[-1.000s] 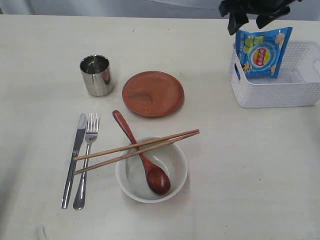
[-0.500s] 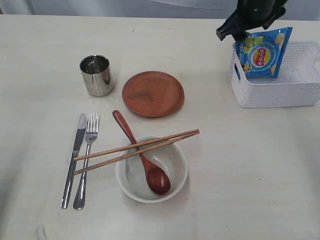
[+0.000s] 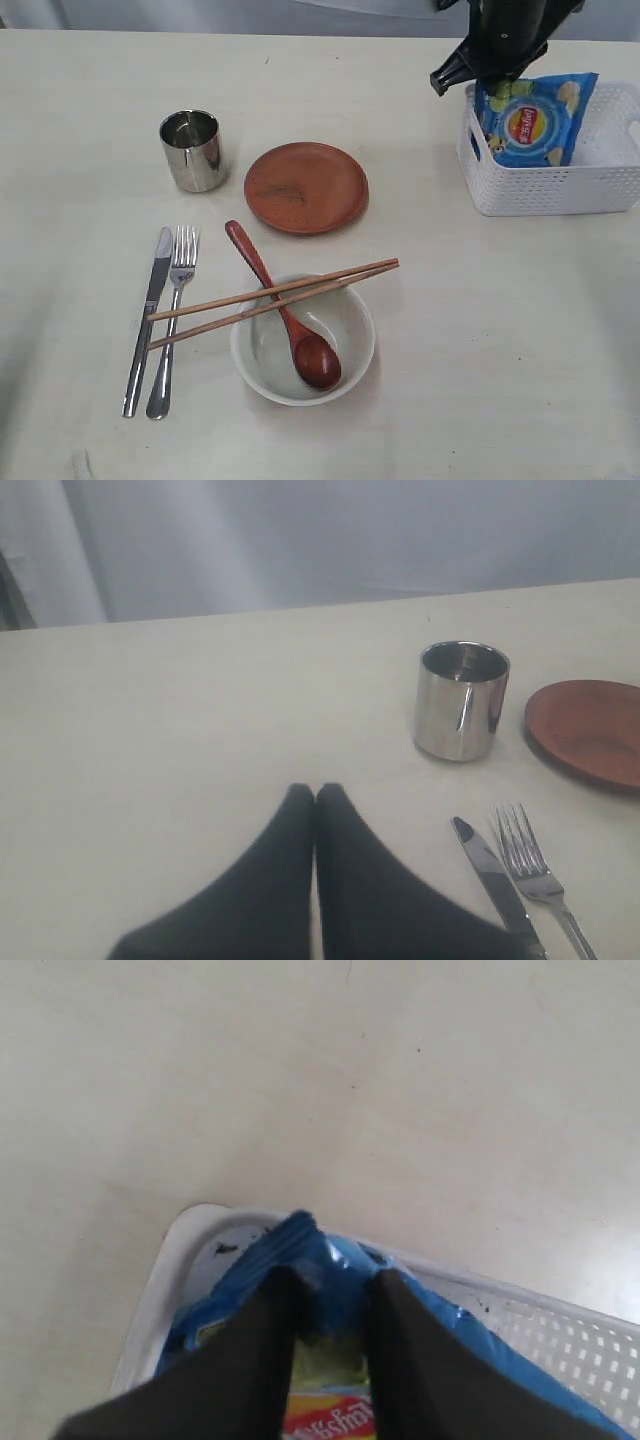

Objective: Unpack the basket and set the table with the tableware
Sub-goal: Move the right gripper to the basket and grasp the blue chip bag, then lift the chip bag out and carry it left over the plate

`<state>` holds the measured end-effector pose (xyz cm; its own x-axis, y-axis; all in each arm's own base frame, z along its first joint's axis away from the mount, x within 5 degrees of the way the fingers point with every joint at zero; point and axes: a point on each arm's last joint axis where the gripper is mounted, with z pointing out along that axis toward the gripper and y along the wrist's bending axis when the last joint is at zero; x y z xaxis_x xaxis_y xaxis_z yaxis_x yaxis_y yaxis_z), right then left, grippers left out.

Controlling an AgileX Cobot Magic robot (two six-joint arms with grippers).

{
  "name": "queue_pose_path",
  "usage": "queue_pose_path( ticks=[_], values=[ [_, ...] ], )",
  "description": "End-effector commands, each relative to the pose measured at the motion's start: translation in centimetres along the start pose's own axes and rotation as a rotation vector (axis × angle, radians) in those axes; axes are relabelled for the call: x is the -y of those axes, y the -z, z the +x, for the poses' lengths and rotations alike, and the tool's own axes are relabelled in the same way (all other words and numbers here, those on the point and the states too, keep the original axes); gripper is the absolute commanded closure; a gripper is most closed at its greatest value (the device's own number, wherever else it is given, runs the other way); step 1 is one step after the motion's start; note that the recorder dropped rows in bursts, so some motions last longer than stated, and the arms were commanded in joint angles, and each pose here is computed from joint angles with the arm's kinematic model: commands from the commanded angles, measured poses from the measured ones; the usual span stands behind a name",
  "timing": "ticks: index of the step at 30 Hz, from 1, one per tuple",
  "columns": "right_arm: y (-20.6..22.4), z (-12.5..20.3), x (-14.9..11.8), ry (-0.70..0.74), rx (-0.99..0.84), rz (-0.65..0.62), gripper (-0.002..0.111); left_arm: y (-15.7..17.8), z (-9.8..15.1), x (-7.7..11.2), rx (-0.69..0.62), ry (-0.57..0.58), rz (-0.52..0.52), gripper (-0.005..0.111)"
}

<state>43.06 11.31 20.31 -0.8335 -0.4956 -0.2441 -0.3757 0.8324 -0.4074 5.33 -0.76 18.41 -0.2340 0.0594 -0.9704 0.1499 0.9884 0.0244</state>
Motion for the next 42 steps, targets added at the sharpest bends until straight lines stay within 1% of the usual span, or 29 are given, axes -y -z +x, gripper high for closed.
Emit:
queue_pose_path(
  ticks=[1, 8, 11, 19, 22, 25, 27, 30, 34, 37, 39, 42],
  values=[
    [-0.1, 0.1, 0.0, 0.035, -0.011, 0.005, 0.109, 0.0, 0.0, 0.0, 0.009, 0.006, 0.006, 0.107],
    [0.3, 0.3, 0.4, 0.049, -0.035, 0.030, 0.109, 0.0, 0.0, 0.0, 0.009, 0.006, 0.006, 0.107],
    [1.4, 0.3, 1.0, 0.046, -0.013, 0.046, 0.109, 0.0, 0.0, 0.0, 0.009, 0.006, 0.006, 0.107],
    [6.0, 0.3, 2.9, -0.003, 0.099, 0.075, 0.109, 0.0, 0.0, 0.0, 0.009, 0.006, 0.006, 0.107],
    [7.8, 0.4, 3.2, -0.047, 0.148, 0.047, 0.109, 0.0, 0.0, 0.0, 0.009, 0.006, 0.006, 0.107],
    [9.6, 0.3, 2.8, -0.088, 0.215, -0.047, 0.109, 0.0, 0.0, 0.0, 0.009, 0.006, 0.006, 0.107],
    [10.7, 0.1, 2.1, -0.097, 0.253, -0.113, 0.109, 0.0, 0.0, 0.0, 0.009, 0.006, 0.006, 0.107],
    [11.8, -0.2, 0.3, -0.078, 0.288, -0.201, 0.109, 0.0, 0.0, 0.0, 0.009, 0.006, 0.006, 0.107],
    [12.9, -0.7, -2.4, -0.014, 0.314, -0.229, 0.109, 0.0, 0.0, 0.0, 0.009, 0.006, 0.006, 0.107],
    [13.7, -1.0, -4.4, 0.008, 0.334, -0.260, 0.109, 0.0, 0.0, 0.0, 0.009, 0.006, 0.006, 0.107],
    [13.9, -1.2, -5.9, 0.012, 0.347, -0.299, 0.109, 0.0, 0.0, 0.0, 0.009, 0.006, 0.006, 0.107],
    [13.7, -1.7, -8.6, 0.004, 0.352, -0.398, 0.109, 0.0, 0.0, 0.0, 0.009, 0.006, 0.006, 0.107]
  ],
)
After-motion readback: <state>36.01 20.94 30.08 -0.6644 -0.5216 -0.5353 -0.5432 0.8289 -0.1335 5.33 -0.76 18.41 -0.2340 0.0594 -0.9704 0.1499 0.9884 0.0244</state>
